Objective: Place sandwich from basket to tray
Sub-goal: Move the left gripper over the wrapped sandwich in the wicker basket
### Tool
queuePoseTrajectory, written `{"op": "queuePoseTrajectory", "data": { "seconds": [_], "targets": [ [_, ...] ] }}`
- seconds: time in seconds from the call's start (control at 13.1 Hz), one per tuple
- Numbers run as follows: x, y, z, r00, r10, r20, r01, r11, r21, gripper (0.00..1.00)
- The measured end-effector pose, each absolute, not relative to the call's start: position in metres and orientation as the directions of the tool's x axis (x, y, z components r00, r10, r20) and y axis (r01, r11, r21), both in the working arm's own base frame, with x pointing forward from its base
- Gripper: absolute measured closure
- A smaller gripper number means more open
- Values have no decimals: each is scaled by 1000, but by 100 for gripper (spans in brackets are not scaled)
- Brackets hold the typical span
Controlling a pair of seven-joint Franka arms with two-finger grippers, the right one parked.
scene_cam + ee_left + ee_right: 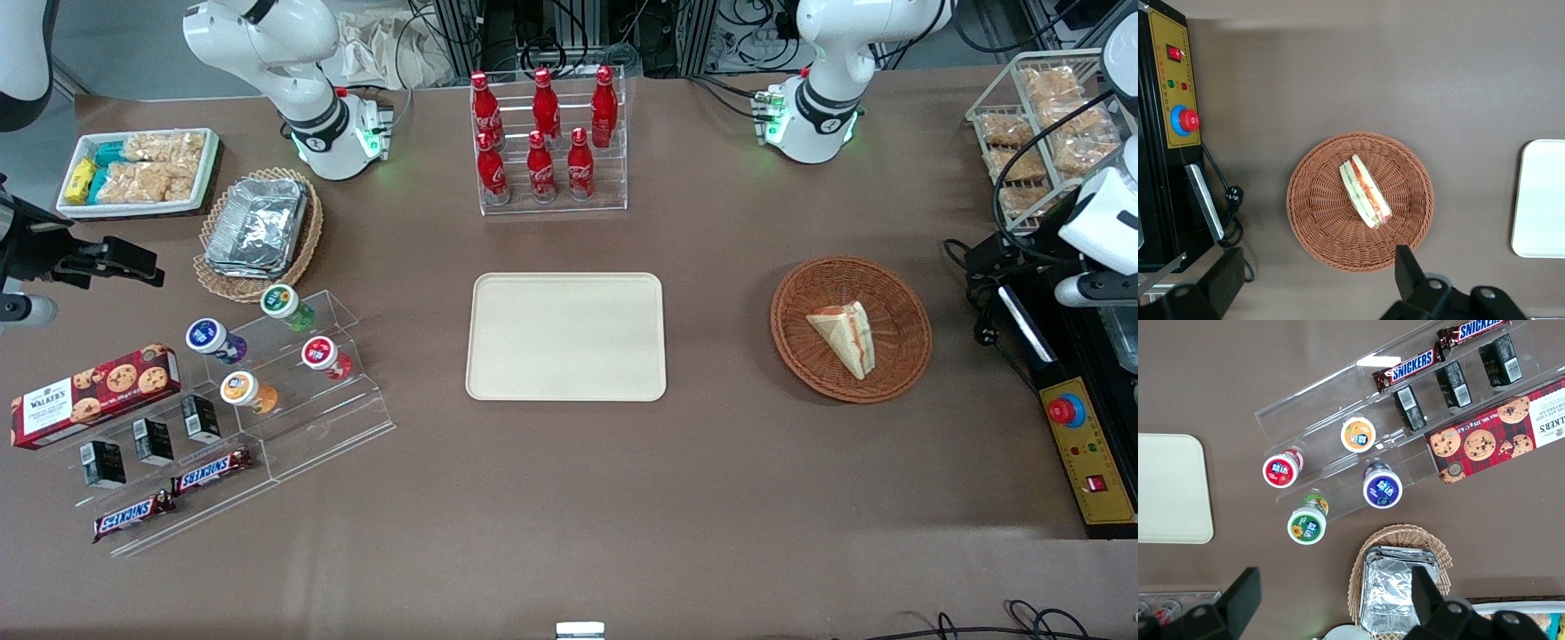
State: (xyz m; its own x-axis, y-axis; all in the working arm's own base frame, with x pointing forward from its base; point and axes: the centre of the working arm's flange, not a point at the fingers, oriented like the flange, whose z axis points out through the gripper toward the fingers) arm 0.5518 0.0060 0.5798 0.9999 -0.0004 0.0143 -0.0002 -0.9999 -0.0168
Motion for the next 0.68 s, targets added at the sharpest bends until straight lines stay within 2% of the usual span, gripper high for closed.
{"op": "queuePoseTrajectory", "data": {
  "seconds": [0.38,0.68],
  "targets": [
    [552,5,576,998,64,1,64,-998,-16,0],
    [548,1,538,938,340,-62,338,-940,-38,0]
  ]
}}
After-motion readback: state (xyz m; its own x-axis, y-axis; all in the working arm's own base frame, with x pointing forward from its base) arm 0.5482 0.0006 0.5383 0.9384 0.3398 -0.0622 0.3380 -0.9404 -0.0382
